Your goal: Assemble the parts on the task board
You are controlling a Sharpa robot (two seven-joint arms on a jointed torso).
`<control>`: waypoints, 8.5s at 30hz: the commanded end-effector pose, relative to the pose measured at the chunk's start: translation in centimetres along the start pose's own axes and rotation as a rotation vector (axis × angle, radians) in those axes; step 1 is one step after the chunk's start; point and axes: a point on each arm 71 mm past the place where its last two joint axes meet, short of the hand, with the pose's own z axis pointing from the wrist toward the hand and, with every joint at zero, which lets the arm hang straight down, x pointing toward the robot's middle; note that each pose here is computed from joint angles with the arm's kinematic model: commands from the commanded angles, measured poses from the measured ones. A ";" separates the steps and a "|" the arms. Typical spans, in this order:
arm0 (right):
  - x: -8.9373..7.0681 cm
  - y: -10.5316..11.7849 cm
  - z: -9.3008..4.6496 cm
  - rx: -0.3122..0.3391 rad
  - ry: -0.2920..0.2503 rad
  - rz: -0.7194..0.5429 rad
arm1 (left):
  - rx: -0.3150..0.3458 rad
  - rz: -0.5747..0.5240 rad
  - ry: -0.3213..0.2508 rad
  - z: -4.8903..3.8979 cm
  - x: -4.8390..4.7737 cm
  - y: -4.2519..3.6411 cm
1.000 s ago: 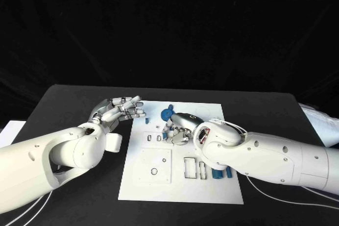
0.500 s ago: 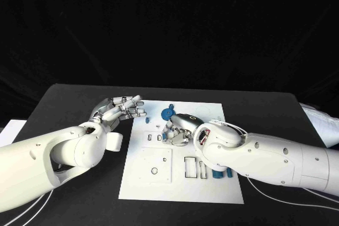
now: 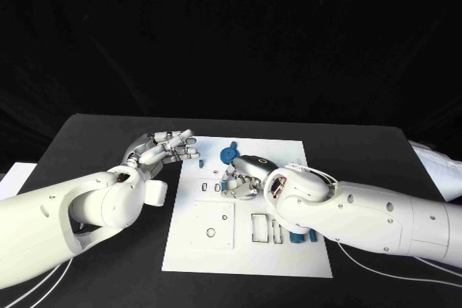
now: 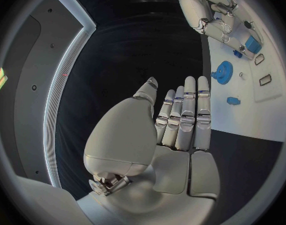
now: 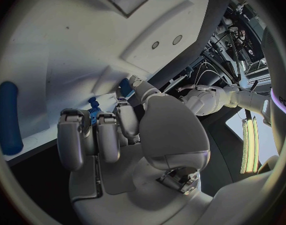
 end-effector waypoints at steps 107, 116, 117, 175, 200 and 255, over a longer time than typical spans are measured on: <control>-13.0 -9.0 -6.9 0.069 -0.243 0.440 | -0.735 1.299 0.397 7.08 7.60 1.65; -12.9 -8.9 -6.9 0.069 -0.232 0.440 | -0.723 1.285 0.398 7.19 7.67 1.64; -12.9 -9.0 -6.9 0.069 -0.231 0.440 | -0.720 1.283 0.396 7.20 7.65 1.63; -12.4 -8.8 -6.5 0.065 -0.199 0.440 | -0.736 1.356 0.368 6.43 6.06 2.00; -12.3 -8.7 -6.5 0.064 -0.194 0.440 | -0.738 1.365 0.380 6.57 6.60 2.15; -12.3 -8.7 -6.5 0.062 -0.194 0.452 | -0.710 1.372 0.309 7.00 5.70 0.29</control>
